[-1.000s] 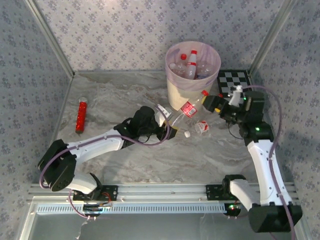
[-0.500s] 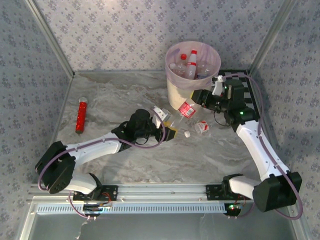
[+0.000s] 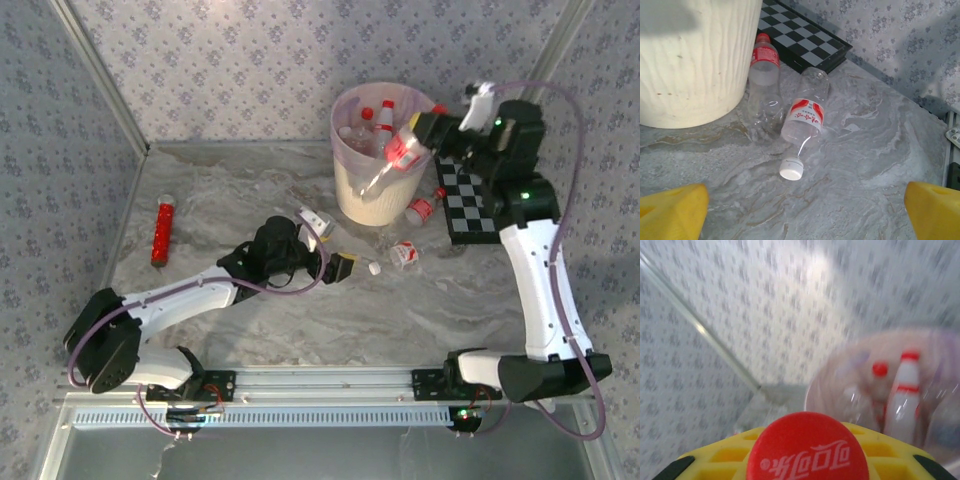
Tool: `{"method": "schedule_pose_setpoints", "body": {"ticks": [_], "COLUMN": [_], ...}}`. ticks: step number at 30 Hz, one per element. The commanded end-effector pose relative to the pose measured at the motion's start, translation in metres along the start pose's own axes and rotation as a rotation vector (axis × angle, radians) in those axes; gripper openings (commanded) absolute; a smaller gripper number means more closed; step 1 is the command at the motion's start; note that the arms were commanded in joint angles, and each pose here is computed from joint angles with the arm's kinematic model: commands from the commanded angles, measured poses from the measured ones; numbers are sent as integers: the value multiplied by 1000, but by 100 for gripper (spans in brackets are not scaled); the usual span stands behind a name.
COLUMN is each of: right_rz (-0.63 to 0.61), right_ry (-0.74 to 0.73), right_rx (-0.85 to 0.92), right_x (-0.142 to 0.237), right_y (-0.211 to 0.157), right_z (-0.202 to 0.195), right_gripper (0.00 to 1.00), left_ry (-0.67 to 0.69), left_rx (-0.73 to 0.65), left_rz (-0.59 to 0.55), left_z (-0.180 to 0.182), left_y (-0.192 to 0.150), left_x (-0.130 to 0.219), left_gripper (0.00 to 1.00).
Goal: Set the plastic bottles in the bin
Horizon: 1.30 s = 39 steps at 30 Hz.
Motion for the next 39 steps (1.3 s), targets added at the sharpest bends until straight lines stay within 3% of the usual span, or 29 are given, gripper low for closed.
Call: {"method": "schedule_pose_setpoints", "body": {"ticks": [1, 6, 11, 19, 25, 33, 39], "right_rz": [-178, -306, -318, -99, 69, 269, 414], "right_ry": [-124, -279, -393, -404, -422, -426, -246], "right_rx": [130, 238, 337, 466, 457, 404, 227], "right_x": [9, -6, -49, -135, -169, -190, -184], "right_y": [50, 89, 95, 57, 14, -42, -74], "right_z": [-11, -32, -58, -80, -108, -132, -107], "right_gripper": [3, 0, 0, 0, 0, 0, 0], "left_ry": [30, 36, 37, 42, 56, 60, 62], "left_rx": [1, 18, 16, 17, 18, 15, 15], "left_rz": [-37, -30, -31, -34, -41, -42, -38], "left_z": [0, 2, 1, 0, 1, 2, 2], "left_y": [8, 3, 5, 5, 3, 3, 3], "left_x": [12, 13, 16, 22, 27, 27, 27], "left_gripper": [100, 100, 100, 100, 100, 100, 100]}}
Point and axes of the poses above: each hand's point on the last joint's axis, 136 mm out from that joint toward the fingers, its own x axis back along the fingers, its own z axis along the line the jaws close on, y = z × x, the point moved 5 cm from there along x, back along the fingers, and after that the axes turned 2 degrees about x, right-handed, at the moved point
